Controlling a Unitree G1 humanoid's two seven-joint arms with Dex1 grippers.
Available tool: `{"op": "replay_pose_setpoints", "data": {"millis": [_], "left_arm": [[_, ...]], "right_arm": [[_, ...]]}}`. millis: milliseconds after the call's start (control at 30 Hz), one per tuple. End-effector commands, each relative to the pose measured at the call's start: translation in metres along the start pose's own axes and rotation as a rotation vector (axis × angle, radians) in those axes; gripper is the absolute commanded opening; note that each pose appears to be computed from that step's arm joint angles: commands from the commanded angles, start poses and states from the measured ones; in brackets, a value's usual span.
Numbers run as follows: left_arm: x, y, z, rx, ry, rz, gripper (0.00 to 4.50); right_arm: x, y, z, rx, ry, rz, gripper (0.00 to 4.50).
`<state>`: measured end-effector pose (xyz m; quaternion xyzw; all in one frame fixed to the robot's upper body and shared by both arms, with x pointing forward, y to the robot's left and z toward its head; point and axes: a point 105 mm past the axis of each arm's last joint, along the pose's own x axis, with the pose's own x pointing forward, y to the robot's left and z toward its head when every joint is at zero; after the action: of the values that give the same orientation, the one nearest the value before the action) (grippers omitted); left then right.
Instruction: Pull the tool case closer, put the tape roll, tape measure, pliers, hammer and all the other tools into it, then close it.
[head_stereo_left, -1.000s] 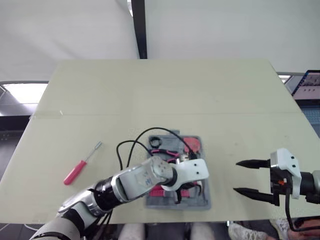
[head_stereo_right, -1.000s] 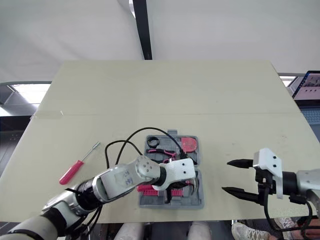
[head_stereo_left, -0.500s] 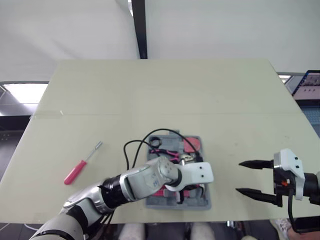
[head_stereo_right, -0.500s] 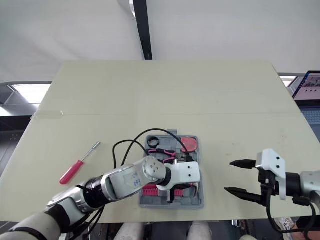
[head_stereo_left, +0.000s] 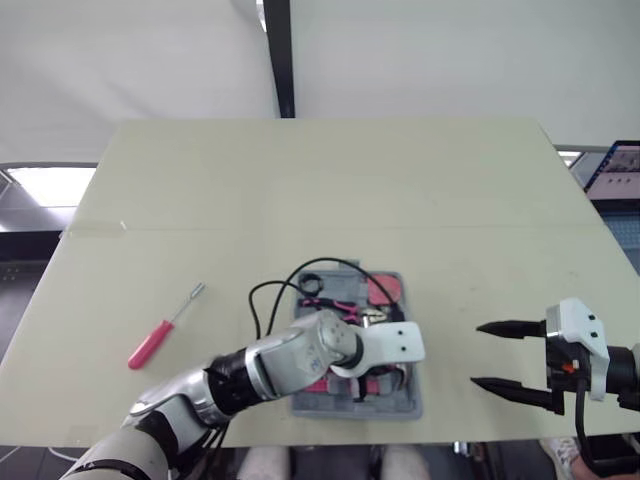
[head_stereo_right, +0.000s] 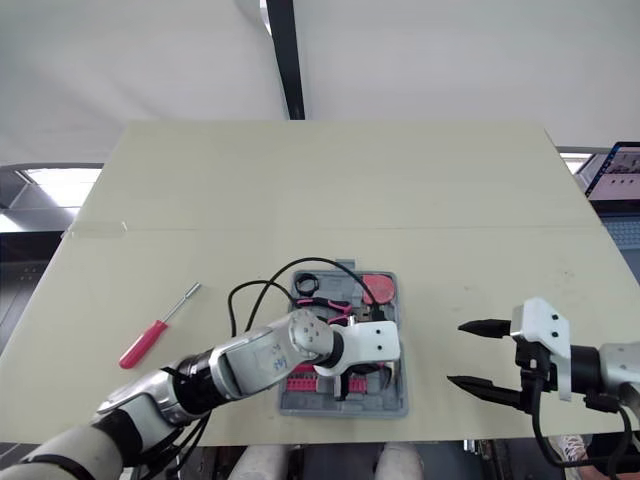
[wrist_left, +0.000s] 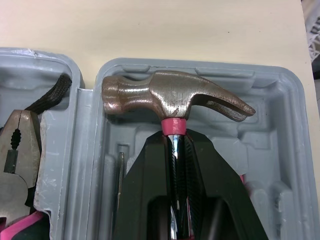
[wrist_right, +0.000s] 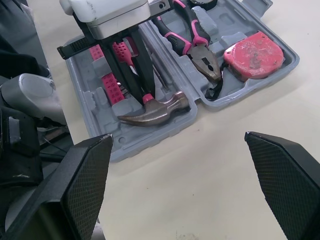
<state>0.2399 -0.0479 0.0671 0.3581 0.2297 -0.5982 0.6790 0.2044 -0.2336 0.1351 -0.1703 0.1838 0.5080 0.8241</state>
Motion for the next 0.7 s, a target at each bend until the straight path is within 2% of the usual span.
{"op": "replay_pose_setpoints", "data": {"millis": [33,167,233,267,367,533,633,700], "left_arm": [[-0.001,-0.002,0.01,0.047,-0.032,-0.004,0.04],[-0.003,-0.005,0.011,0.026,-0.038,-0.042,0.04],[-0.006,-0.006,0.014,-0.004,-0.054,-0.059,0.98],[-0.008,-0.006,0.015,-0.021,-0.06,-0.061,1.29],[-0.015,-0.001,0.018,-0.072,-0.081,-0.03,2.74],[-0.032,0.007,0.025,-0.132,-0.151,0.014,2.74],[-0.044,0.014,0.023,-0.157,-0.203,0.057,1.91],[-0.052,0.019,0.017,-0.169,-0.232,0.094,0.96]], "right_arm": [[-0.004,-0.002,0.008,-0.043,-0.001,-0.025,4.5],[-0.003,-0.002,0.007,-0.041,-0.007,-0.03,4.5],[-0.002,-0.002,0.007,-0.041,-0.01,-0.03,4.5],[-0.001,-0.002,0.007,-0.04,-0.012,-0.03,4.5],[0.0,-0.003,0.007,-0.04,-0.015,-0.029,4.5],[0.002,-0.005,0.007,-0.042,-0.023,-0.027,4.5],[0.001,-0.005,0.008,-0.043,-0.025,-0.027,4.5],[0.0,-0.005,0.008,-0.043,-0.027,-0.026,4.5]]}}
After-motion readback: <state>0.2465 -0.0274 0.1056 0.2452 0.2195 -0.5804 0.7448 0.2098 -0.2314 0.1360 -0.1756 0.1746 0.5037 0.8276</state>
